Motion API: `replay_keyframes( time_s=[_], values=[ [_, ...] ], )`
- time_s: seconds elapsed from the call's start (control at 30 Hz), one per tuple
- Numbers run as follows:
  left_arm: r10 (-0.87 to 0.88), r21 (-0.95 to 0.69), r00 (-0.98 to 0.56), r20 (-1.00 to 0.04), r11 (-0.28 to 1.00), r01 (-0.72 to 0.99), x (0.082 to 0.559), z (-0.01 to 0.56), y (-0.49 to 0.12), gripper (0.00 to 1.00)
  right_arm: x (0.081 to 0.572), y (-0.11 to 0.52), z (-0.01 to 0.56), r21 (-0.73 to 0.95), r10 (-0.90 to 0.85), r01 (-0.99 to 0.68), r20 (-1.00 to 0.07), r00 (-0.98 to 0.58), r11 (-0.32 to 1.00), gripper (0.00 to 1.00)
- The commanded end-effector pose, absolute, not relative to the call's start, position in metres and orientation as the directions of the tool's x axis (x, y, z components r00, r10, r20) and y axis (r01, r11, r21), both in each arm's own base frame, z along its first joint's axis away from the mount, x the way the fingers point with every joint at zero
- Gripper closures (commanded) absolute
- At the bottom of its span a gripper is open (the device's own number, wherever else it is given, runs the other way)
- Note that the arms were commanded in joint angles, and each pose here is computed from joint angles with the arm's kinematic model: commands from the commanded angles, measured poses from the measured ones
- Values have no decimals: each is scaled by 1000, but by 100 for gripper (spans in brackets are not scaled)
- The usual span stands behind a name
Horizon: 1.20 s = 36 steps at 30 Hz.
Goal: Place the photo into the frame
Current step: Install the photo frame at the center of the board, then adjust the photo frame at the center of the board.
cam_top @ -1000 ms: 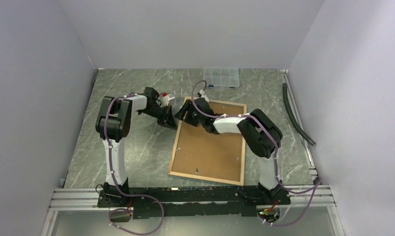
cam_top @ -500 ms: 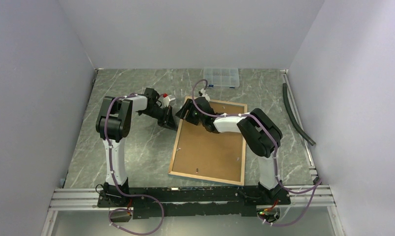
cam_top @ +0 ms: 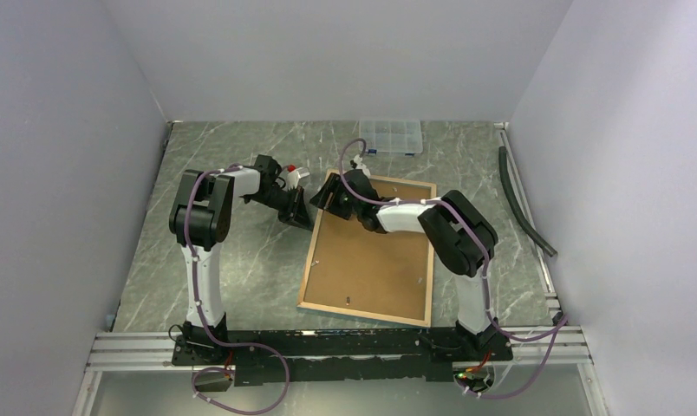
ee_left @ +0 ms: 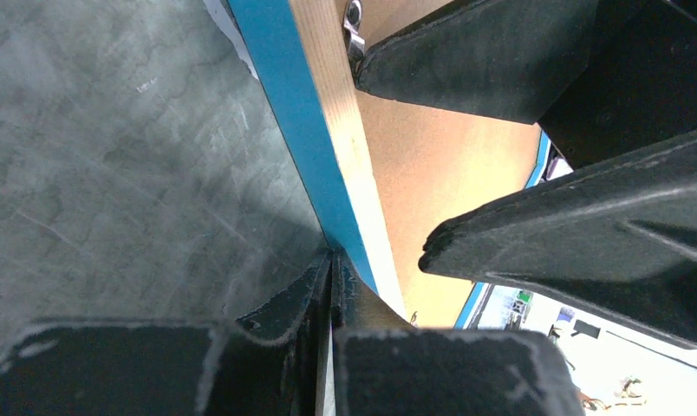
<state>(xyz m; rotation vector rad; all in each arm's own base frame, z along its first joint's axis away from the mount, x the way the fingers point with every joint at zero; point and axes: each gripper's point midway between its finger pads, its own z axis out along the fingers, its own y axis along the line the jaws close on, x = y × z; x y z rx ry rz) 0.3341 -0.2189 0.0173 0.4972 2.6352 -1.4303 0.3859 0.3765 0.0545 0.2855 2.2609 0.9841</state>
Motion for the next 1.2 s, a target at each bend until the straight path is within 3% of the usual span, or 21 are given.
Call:
replay_keyframes(
  time_s=[0.0,0.4,0.5,0.63,0.73,0.97,1.17],
  values=[
    [264,-816,-929,-260,455,357,325,33,-238,92,394,378,43,695,416,-48,-482,-771,717,37],
    [278,-816,-926,-253,452,359,320,35,-240,92,399,382,49,698,409,-74,-499,-764,713,38],
    [259,-807,-925,-277,460,370,328,53,-226,88,395,387,82,711,386,-140,-524,-760,689,32],
    [219,-774,-914,-342,487,406,344,81,-194,75,380,368,129,691,352,-203,-572,-741,694,19],
    [227,-747,-903,-366,507,430,344,93,-172,65,370,329,150,626,348,-167,-612,-710,761,16],
    [263,-706,-883,-389,530,469,328,97,-168,46,351,166,138,420,439,191,-642,-628,887,4],
    [465,-567,-779,-420,536,625,312,68,-180,48,337,74,113,379,544,390,-623,-563,839,0]
  ],
)
